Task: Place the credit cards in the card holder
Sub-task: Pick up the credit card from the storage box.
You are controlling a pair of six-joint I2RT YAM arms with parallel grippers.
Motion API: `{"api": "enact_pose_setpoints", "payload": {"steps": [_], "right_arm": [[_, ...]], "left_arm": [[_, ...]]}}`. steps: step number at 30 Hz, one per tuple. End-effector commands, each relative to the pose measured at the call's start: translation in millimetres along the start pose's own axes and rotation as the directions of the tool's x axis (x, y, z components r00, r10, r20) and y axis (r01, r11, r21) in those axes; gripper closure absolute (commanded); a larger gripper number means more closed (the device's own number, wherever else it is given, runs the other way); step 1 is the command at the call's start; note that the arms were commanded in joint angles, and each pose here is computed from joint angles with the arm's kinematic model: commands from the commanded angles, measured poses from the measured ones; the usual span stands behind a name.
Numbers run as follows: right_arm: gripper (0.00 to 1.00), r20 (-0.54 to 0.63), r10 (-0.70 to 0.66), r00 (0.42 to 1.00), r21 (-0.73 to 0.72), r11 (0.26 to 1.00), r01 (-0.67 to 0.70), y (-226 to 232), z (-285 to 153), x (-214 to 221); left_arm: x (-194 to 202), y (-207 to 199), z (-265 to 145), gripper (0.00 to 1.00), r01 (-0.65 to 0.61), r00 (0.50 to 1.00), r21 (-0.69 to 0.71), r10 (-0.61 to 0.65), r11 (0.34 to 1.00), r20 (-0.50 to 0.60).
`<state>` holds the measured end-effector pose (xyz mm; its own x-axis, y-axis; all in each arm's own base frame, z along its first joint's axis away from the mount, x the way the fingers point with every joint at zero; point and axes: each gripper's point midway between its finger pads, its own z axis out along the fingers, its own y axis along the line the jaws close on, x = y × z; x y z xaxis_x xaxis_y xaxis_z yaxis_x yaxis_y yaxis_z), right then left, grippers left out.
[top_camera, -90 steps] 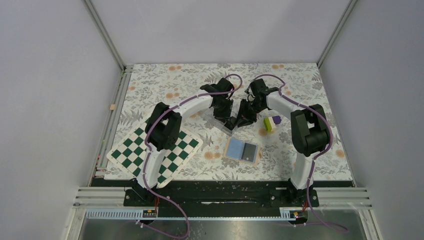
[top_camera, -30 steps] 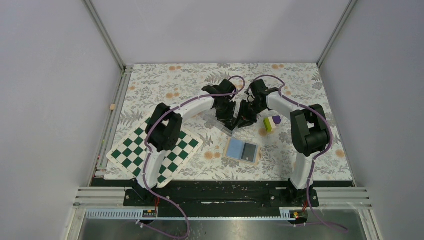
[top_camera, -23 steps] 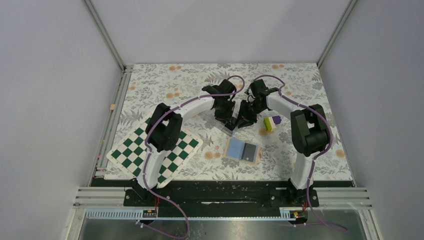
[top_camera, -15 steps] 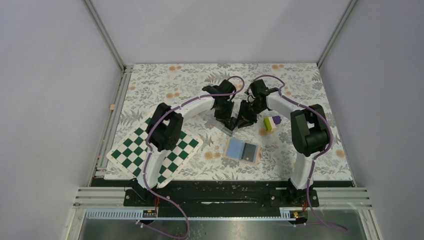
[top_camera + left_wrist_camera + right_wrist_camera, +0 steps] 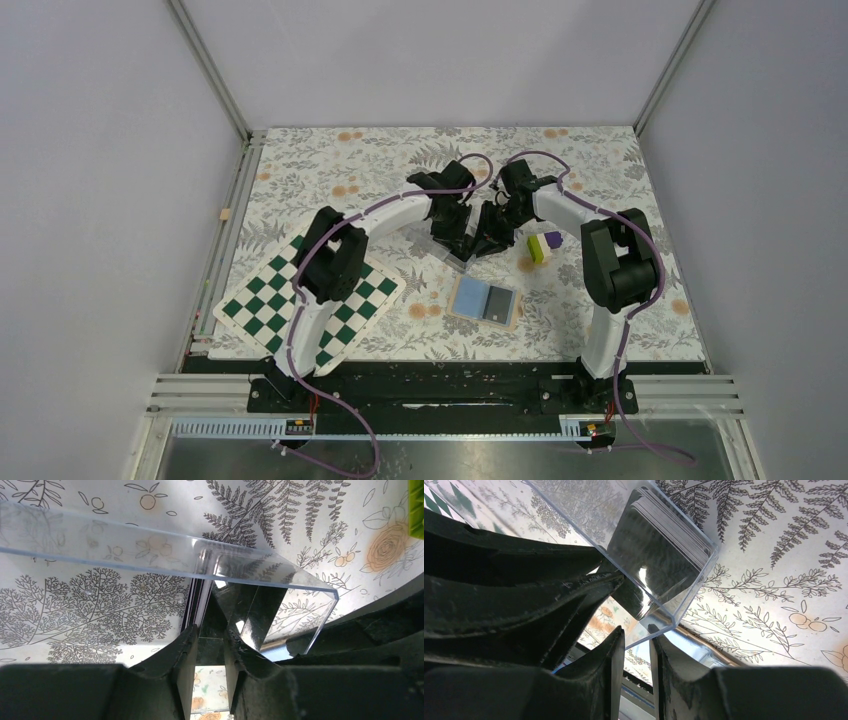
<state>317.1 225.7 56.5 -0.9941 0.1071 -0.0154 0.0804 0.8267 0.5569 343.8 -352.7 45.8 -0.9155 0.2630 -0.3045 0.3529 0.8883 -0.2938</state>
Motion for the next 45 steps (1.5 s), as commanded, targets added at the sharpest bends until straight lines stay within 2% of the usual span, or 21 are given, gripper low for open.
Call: {"api": "enact_pose_setpoints", "payload": {"steps": [1, 12, 16, 22, 29, 37, 40, 42, 45], "right_arm": [[0.68, -0.033, -0.010, 0.999, -0.016, 1.000, 0.009, 1.9, 4.8, 7.3], [0.68, -0.034, -0.007, 0.999, -0.014, 1.000, 0.006, 1.1, 4.6, 8.5], [0.68, -0.037, -0.009, 0.999, -0.015, 1.000, 0.008, 1.3, 5.2, 9.1], [0.68, -0.041, -0.007, 0.999, -0.016, 1.000, 0.006, 0.7, 5.8, 9.8], [0.68, -0.041, -0.006, 0.999, -0.017, 1.000, 0.006, 0.5, 5.9, 9.8], [0.68, -0.045, -0.006, 0.999, -0.019, 1.000, 0.006, 0.6, 5.9, 10.8], [0.68, -0.046, -0.008, 0.999, -0.018, 1.000, 0.007, 0.2, 6.2, 10.9], [0.68, -0.046, -0.008, 0.999, -0.020, 1.000, 0.008, 0.4, 6.2, 11.0], [0.68, -0.047, -0.008, 0.999, -0.018, 1.000, 0.007, -0.2, 6.6, 11.3]], "left_arm": [[-18.6, -22.4, -30.2, 0.73, -0.074, 0.993, 0.001, 0.073, 0.997, 0.089], [-22.6, -22.2, -42.9, 0.74, -0.109, 0.985, -0.082, 0.119, 0.991, 0.124], [-23.4, -22.3, -44.4, 0.70, -0.115, 0.984, -0.087, 0.126, 0.989, 0.128], [-19.1, -21.1, -39.3, 0.58, -0.146, 0.983, -0.098, 0.155, 0.984, 0.096], [-15.5, -16.6, -26.2, 0.58, -0.141, 0.987, -0.113, 0.149, 0.983, 0.066], [-8.0, -16.7, -9.3, 0.63, -0.126, 0.991, -0.095, 0.129, 0.988, 0.028], [-6.6, -15.9, -6.3, 0.57, -0.125, 0.992, -0.095, 0.127, 0.988, 0.021], [-5.1, -15.9, -4.5, 0.57, -0.124, 0.992, -0.093, 0.126, 0.988, 0.015], [-2.9, -17.3, -2.1, 0.65, -0.123, 0.992, -0.080, 0.124, 0.989, 0.005]]}}
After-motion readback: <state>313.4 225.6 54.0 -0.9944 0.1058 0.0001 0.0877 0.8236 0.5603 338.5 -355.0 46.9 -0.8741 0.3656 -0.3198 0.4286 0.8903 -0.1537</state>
